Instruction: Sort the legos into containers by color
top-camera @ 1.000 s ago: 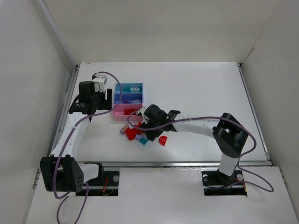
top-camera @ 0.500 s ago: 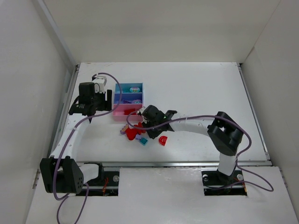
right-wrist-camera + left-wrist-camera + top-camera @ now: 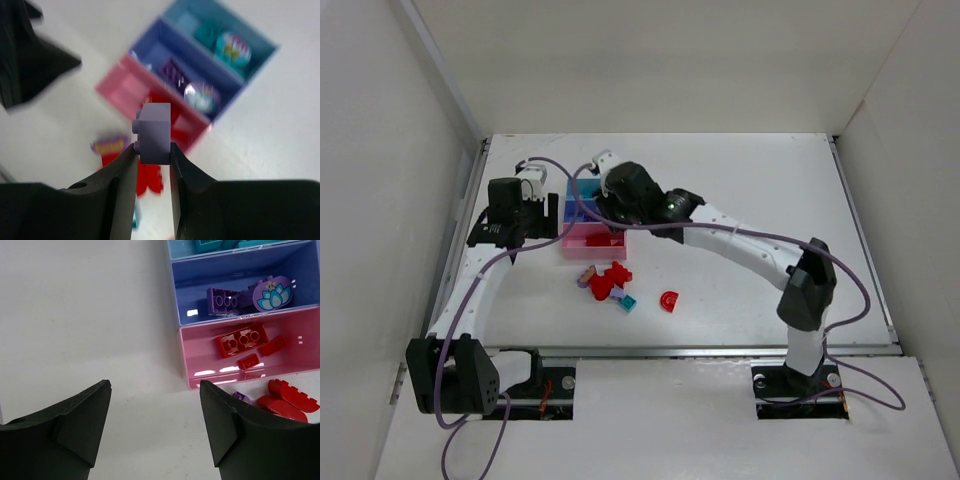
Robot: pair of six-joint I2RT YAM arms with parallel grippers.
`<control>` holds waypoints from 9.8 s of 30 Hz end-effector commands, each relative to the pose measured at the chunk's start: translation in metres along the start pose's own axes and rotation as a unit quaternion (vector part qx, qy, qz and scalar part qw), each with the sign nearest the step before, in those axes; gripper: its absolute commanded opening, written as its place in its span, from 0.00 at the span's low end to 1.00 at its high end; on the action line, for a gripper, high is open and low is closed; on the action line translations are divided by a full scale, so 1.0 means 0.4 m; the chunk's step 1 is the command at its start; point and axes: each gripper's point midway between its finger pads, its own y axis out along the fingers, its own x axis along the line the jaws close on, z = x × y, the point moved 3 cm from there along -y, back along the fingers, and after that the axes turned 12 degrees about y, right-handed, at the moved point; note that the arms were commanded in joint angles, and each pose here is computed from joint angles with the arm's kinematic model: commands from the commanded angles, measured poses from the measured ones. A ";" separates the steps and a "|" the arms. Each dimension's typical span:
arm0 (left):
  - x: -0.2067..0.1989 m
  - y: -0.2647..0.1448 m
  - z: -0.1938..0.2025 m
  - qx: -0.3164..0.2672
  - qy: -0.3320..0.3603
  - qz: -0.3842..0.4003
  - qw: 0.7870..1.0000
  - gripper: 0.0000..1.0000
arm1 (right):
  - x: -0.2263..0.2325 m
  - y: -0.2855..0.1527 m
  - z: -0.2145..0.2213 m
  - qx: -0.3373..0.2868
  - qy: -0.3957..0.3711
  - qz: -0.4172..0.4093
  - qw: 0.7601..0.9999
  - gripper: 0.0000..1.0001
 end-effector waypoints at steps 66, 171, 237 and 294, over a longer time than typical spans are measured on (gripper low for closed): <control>-0.289 0.055 0.243 0.064 0.469 0.303 0.827 0.62 | -0.298 -0.102 -0.021 -0.059 0.114 0.046 0.991 0.79; -0.215 -0.044 -0.284 -0.222 0.398 0.062 0.888 0.00 | -0.243 -0.115 0.000 0.017 0.163 -0.230 0.959 0.00; -0.059 -0.030 -0.204 -0.236 0.246 0.109 0.934 0.00 | 0.061 0.021 -0.272 -0.070 0.059 -0.364 0.927 0.82; 0.023 0.033 -0.207 -0.181 0.135 0.027 0.974 0.00 | -0.046 0.202 -0.034 0.042 0.101 -0.208 0.972 0.04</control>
